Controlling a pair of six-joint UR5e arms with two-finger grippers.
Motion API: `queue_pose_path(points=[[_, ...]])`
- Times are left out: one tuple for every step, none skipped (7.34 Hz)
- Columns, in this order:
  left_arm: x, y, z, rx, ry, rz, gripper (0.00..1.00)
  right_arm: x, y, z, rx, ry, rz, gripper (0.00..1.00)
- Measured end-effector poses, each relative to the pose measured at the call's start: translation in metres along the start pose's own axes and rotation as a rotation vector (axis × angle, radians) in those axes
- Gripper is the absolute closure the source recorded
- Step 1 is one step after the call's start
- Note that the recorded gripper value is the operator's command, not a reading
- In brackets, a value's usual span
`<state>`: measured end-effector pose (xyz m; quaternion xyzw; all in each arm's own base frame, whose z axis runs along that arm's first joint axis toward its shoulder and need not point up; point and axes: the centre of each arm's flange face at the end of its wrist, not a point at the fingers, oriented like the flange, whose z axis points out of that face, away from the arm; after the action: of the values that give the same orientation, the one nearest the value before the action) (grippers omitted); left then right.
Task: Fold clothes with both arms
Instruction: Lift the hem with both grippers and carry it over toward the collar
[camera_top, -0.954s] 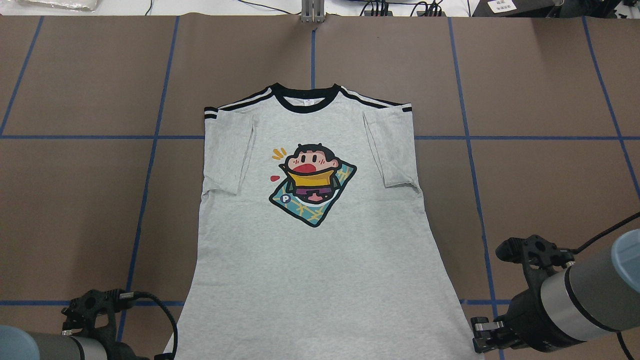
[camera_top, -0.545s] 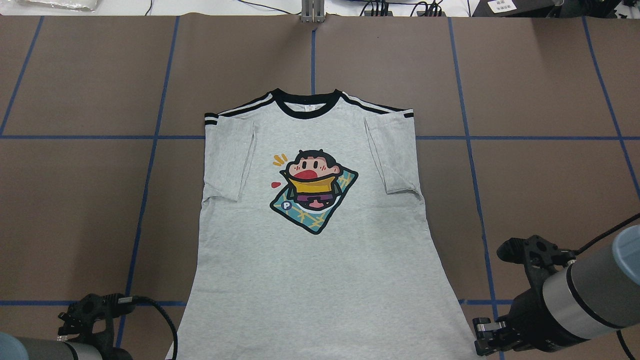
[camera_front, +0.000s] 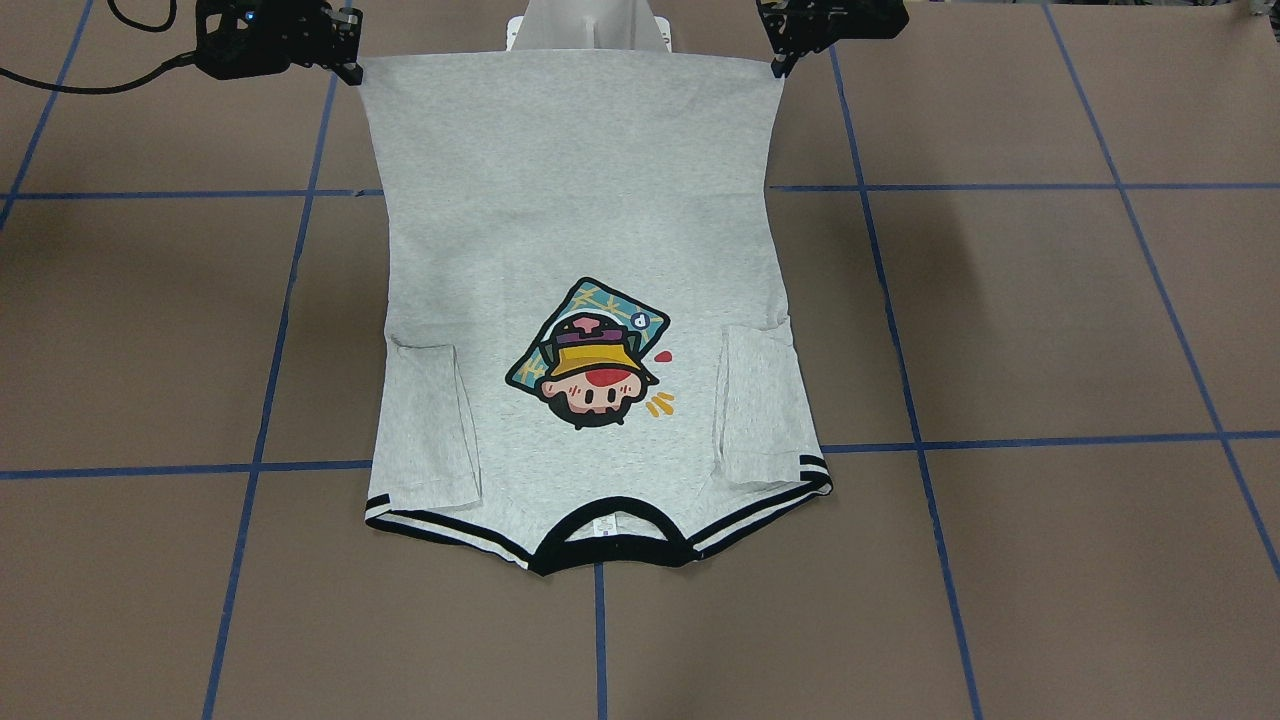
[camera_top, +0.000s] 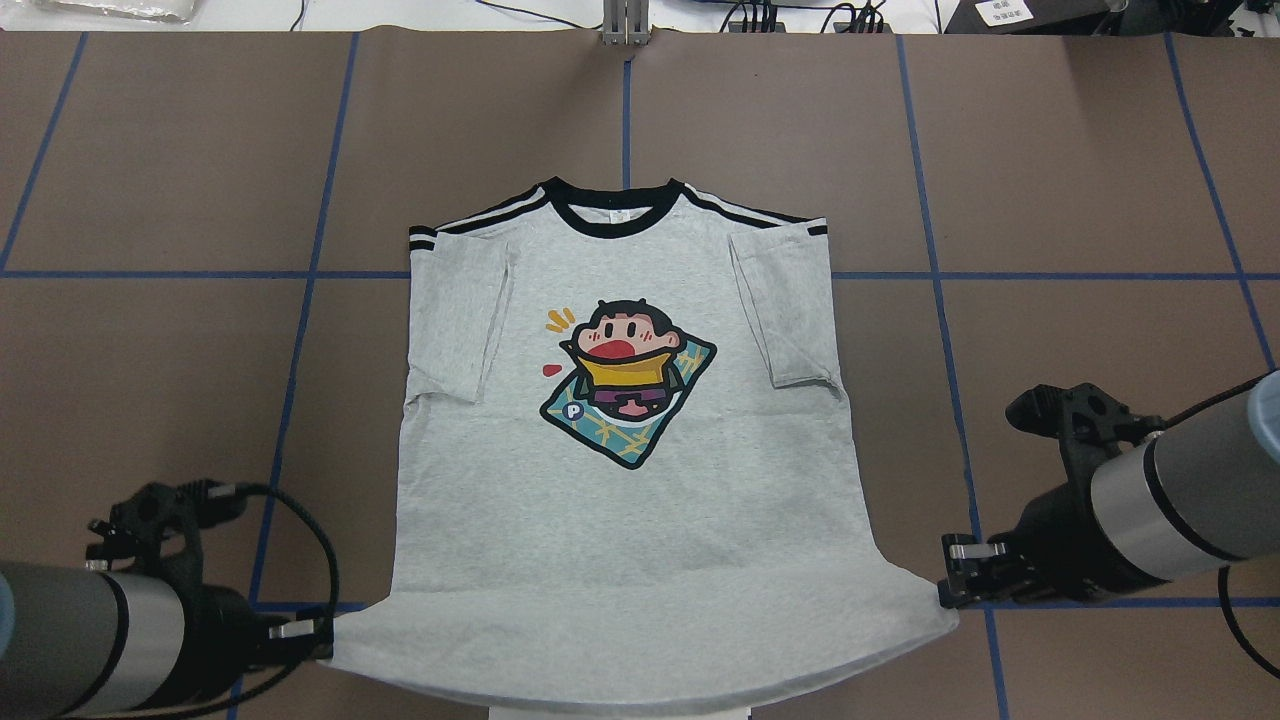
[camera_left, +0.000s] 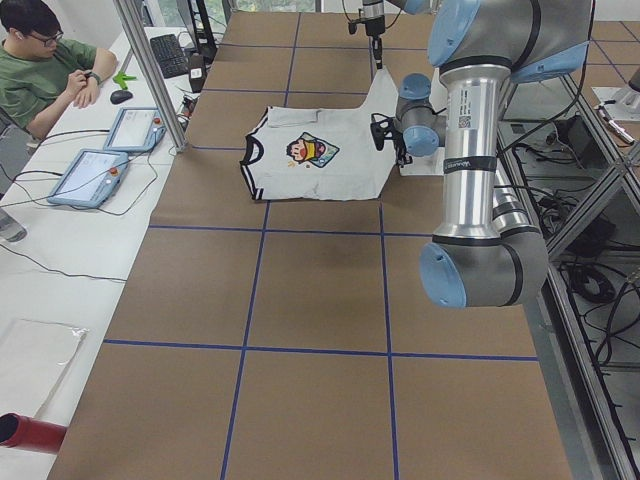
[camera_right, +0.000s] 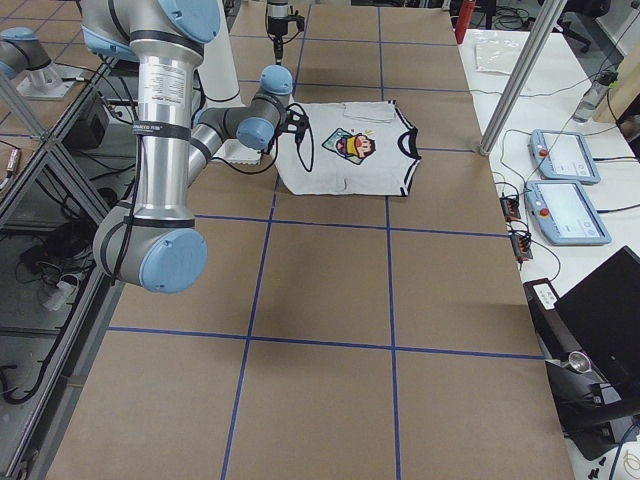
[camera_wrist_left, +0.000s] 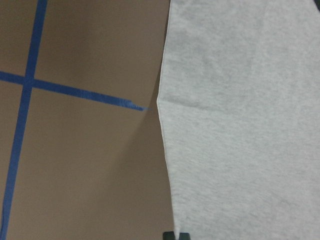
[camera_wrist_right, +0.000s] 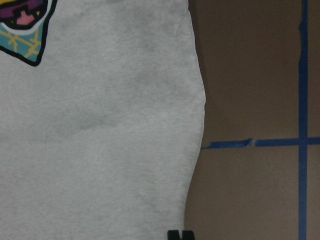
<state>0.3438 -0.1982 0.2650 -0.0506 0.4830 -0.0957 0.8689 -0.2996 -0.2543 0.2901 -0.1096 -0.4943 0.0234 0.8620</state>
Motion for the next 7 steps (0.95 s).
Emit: queue_pose_path(points=[[-0.001, -0.026, -0.013, 0.033, 0.014, 0.013, 1.0, -0.005, -0.022, -0.004, 0.042, -0.014, 0.016, 1.0], [-0.002, -0.05, -0.024, 0.054, 0.024, 0.022, 1.0, -0.01, -0.048, -0.009, 0.088, -0.029, 0.033, 1.0], [-0.004, -0.073, -0.027, 0.077, 0.023, 0.022, 1.0, -0.015, -0.075, -0.016, 0.131, -0.04, 0.052, 1.0], [-0.002, -0.095, -0.021, 0.103, 0.017, 0.009, 1.0, -0.019, -0.104, -0.024, 0.175, -0.052, 0.076, 1.0], [0.005, -0.117, -0.011, 0.129, 0.011, -0.009, 1.0, -0.026, -0.132, -0.032, 0.213, -0.062, 0.097, 1.0], [0.012, -0.136, -0.001, 0.149, 0.006, -0.025, 1.0, -0.032, -0.157, -0.035, 0.238, -0.065, 0.112, 1.0], [0.017, -0.151, 0.003, 0.169, 0.006, -0.038, 1.0, -0.039, -0.181, -0.033, 0.257, -0.057, 0.112, 1.0]])
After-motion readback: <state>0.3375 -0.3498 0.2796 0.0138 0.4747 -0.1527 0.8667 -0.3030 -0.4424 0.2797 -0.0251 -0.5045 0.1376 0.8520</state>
